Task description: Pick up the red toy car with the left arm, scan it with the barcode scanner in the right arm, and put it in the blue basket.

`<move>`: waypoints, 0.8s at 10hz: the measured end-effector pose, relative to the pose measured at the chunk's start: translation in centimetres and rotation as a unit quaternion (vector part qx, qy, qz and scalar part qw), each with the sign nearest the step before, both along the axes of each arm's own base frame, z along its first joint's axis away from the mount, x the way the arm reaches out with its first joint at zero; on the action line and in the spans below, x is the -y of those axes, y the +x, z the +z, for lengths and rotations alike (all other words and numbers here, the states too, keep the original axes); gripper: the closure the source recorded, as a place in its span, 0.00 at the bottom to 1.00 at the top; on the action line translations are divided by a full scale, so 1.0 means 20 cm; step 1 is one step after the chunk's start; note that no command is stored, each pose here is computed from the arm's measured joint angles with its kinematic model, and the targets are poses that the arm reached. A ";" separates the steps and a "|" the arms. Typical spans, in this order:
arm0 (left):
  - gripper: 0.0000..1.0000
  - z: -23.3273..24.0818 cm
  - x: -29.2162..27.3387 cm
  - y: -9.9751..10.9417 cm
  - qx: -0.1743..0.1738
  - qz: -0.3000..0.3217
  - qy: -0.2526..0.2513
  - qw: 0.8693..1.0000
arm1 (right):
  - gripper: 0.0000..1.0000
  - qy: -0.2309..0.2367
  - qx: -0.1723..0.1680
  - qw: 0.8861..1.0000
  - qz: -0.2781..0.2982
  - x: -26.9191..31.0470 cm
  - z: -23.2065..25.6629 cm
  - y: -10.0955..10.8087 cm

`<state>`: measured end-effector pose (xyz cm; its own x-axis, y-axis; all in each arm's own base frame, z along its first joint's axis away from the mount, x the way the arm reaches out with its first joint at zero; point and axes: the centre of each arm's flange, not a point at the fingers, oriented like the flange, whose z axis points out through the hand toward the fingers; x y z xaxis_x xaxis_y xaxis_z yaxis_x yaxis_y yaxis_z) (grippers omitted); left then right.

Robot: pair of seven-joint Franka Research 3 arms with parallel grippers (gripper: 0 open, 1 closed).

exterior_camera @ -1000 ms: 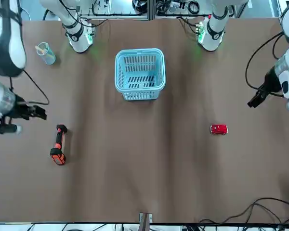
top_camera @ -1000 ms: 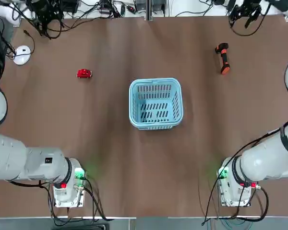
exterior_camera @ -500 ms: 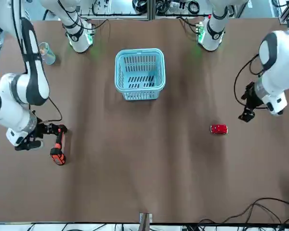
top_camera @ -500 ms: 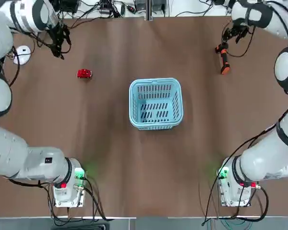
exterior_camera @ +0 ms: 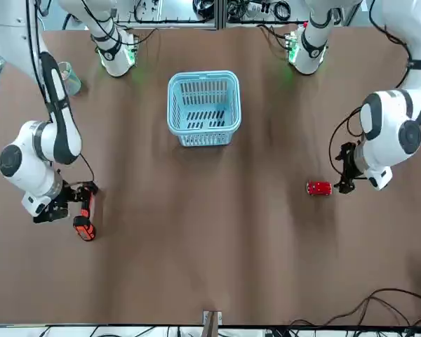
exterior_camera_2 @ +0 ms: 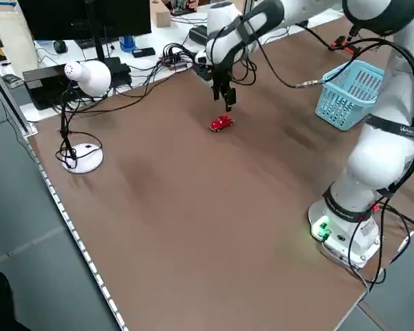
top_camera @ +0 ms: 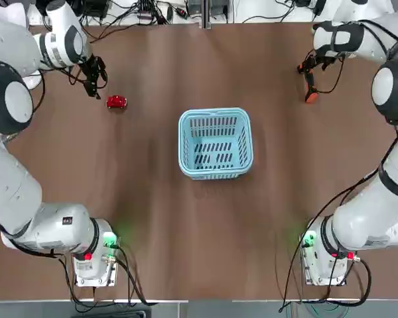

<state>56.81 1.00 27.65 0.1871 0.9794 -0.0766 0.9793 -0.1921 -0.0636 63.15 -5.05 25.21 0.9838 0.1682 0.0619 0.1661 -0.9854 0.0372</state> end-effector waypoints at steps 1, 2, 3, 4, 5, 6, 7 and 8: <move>0.00 -0.06 0.00 0.00 0.010 0.001 0.002 1.000 | 0.00 -0.001 0.000 1.000 0.002 -0.01 -0.04 0.00; 0.00 -0.11 0.00 0.00 0.020 0.002 0.003 1.000 | 0.00 -0.002 0.001 1.000 0.003 -0.01 -0.06 0.00; 0.00 -0.16 0.00 0.01 0.030 0.004 0.004 1.000 | 0.00 -0.003 0.005 1.000 0.003 -0.01 -0.08 0.01; 0.00 -0.23 0.00 0.02 0.035 0.007 0.005 0.999 | 0.00 -0.004 0.007 1.000 0.003 -0.01 -0.10 0.01; 0.00 -0.30 0.01 0.02 0.033 0.009 0.006 0.999 | 0.02 -0.004 0.007 1.000 0.003 -0.01 -0.12 0.01; 0.00 -0.35 0.01 0.01 0.027 0.009 0.006 1.000 | 0.04 -0.005 0.006 1.000 0.003 -0.01 -0.13 0.01; 0.00 -0.38 0.02 0.00 0.021 0.009 0.005 1.000 | 0.08 -0.004 0.005 1.000 0.003 -0.01 -0.14 0.01; 0.00 -0.41 0.02 -0.02 0.015 0.008 0.005 1.000 | 0.14 -0.004 0.005 1.000 0.003 -0.01 -0.14 0.01</move>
<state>56.36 0.55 19.45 0.1737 0.9829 -0.0610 0.9837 -0.1761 -0.0362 63.31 -4.77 22.36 0.9821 0.1749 0.0699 0.1719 -0.9840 0.0475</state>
